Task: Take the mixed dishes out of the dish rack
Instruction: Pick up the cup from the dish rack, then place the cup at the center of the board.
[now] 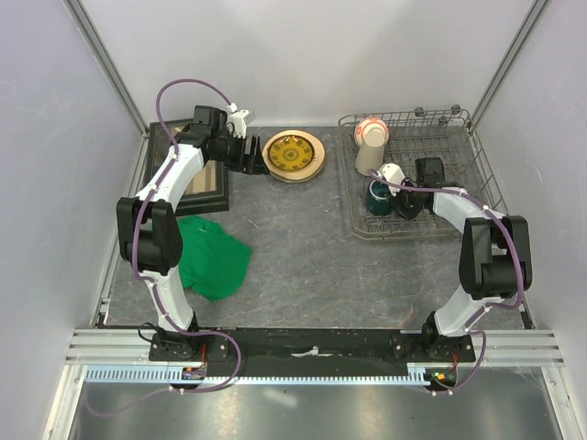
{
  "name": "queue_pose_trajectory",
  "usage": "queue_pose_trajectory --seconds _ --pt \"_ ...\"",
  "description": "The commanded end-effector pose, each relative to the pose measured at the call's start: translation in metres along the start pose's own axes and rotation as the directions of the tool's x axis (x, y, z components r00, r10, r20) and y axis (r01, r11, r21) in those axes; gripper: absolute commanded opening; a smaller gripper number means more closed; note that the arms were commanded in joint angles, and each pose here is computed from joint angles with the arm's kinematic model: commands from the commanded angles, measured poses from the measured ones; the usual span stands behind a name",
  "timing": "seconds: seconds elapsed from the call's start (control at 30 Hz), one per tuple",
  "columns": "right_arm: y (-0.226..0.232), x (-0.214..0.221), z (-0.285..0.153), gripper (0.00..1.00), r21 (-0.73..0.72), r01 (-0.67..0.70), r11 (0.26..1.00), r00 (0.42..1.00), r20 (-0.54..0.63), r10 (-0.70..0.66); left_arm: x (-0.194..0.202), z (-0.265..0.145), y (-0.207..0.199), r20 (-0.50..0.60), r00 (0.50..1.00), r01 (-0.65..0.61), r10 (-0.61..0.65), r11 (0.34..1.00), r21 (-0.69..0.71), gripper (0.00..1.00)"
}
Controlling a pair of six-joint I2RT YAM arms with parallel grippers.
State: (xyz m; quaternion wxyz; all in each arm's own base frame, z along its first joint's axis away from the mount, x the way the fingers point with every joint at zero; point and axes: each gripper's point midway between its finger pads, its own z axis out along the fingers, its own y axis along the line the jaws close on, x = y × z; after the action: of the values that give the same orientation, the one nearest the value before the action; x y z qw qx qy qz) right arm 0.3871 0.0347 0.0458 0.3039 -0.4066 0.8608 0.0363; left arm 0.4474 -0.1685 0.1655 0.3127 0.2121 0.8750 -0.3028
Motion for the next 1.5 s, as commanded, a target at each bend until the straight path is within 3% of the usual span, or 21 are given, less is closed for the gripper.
queue_pose_trajectory --seconds 0.0,0.57,0.93,1.2,1.27,1.47 --pt "-0.017 -0.042 -0.032 0.00 0.053 0.004 0.999 0.992 0.129 -0.011 -0.016 -0.006 -0.007 0.049 0.998 -0.045 0.043 0.999 0.030 0.79" --pt "-0.023 -0.081 -0.065 0.00 0.064 -0.080 0.995 0.967 0.246 0.061 -0.021 -0.012 -0.020 0.077 0.994 -0.081 0.075 0.994 0.078 0.79" --pt "-0.006 -0.141 -0.130 0.00 -0.054 -0.169 0.984 0.897 0.405 0.177 -0.031 -0.021 -0.058 0.191 0.962 -0.226 0.194 0.961 0.162 0.79" --pt "0.029 -0.180 -0.179 0.00 -0.261 -0.182 0.948 0.816 0.498 0.294 -0.036 -0.023 -0.093 0.275 0.928 -0.314 0.252 0.926 0.212 0.79" --pt "0.044 -0.189 -0.190 0.00 -0.339 -0.149 0.929 0.794 0.518 0.317 -0.047 -0.031 -0.107 0.343 0.898 -0.361 0.276 0.908 0.215 0.79" --pt "0.084 -0.204 -0.217 0.00 -0.582 -0.078 0.810 0.745 0.506 0.435 -0.058 -0.042 -0.142 0.454 0.836 -0.443 0.306 0.866 0.231 0.80"
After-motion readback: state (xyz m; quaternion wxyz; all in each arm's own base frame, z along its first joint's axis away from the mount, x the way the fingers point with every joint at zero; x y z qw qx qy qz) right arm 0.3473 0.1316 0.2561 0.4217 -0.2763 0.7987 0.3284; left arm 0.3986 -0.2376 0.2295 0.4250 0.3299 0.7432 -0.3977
